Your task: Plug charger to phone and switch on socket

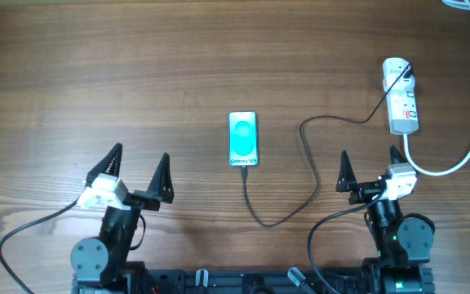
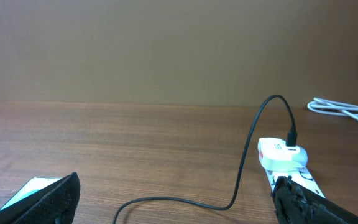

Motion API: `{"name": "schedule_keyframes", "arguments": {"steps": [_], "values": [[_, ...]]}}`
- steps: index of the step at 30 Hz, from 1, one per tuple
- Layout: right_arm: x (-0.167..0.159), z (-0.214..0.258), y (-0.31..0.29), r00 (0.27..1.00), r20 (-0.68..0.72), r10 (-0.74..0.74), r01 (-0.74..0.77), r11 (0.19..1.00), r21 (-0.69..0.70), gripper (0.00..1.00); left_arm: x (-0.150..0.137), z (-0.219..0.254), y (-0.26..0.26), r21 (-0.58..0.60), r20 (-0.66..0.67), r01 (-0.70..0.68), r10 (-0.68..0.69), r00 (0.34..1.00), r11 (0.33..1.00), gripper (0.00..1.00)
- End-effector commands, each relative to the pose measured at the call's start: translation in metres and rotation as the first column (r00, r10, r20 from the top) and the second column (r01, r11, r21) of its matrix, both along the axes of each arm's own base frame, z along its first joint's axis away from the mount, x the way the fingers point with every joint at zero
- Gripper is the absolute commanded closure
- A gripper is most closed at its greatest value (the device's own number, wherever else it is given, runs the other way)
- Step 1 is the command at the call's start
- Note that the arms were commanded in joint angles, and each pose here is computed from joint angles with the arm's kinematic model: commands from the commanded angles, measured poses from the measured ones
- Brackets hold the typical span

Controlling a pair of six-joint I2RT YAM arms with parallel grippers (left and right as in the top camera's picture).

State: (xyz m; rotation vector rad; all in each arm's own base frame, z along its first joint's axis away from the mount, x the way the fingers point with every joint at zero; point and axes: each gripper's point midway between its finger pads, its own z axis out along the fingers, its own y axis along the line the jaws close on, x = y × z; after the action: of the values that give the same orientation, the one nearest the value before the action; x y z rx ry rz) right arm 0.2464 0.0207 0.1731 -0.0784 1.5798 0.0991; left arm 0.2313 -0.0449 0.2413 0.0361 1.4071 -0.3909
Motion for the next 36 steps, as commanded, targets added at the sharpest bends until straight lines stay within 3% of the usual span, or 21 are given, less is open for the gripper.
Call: {"name": "schedule_keyframes", "arguments": {"steps": [1, 6, 13, 26, 36], "values": [[0.0, 0.001, -0.002, 1.0, 0.009, -0.012, 0.013, 1.0, -0.01, 0.0, 0.002, -0.006, 0.003, -0.01, 0.027, -0.011, 0.012, 1.0, 1.0, 0.0], [0.0, 0.001, -0.002, 1.0, 0.009, -0.012, 0.013, 1.0, -0.01, 0.0, 0.006, -0.009, 0.016, -0.101, 0.035, -0.068, 0.072, 0.997, 0.993, 0.0], [0.0, 0.001, -0.002, 1.0, 0.009, -0.013, 0.013, 1.0, -0.01, 0.0, 0.008, -0.01, 0.024, -0.1, 0.032, -0.116, 0.12, 0.992, 0.988, 0.0], [0.0, 0.001, -0.002, 1.0, 0.009, -0.012, 0.013, 1.0, -0.01, 0.0, 0.013, -0.082, 0.025, 0.17, -0.198, -0.114, 0.148, 0.969, 0.979, 0.0], [0.0, 0.001, -0.002, 1.0, 0.009, -0.012, 0.013, 1.0, -0.01, 0.0, 0.015, -0.085, 0.045, 0.217, -0.195, -0.224, 0.267, 0.944, 0.95, 0.0]]}}
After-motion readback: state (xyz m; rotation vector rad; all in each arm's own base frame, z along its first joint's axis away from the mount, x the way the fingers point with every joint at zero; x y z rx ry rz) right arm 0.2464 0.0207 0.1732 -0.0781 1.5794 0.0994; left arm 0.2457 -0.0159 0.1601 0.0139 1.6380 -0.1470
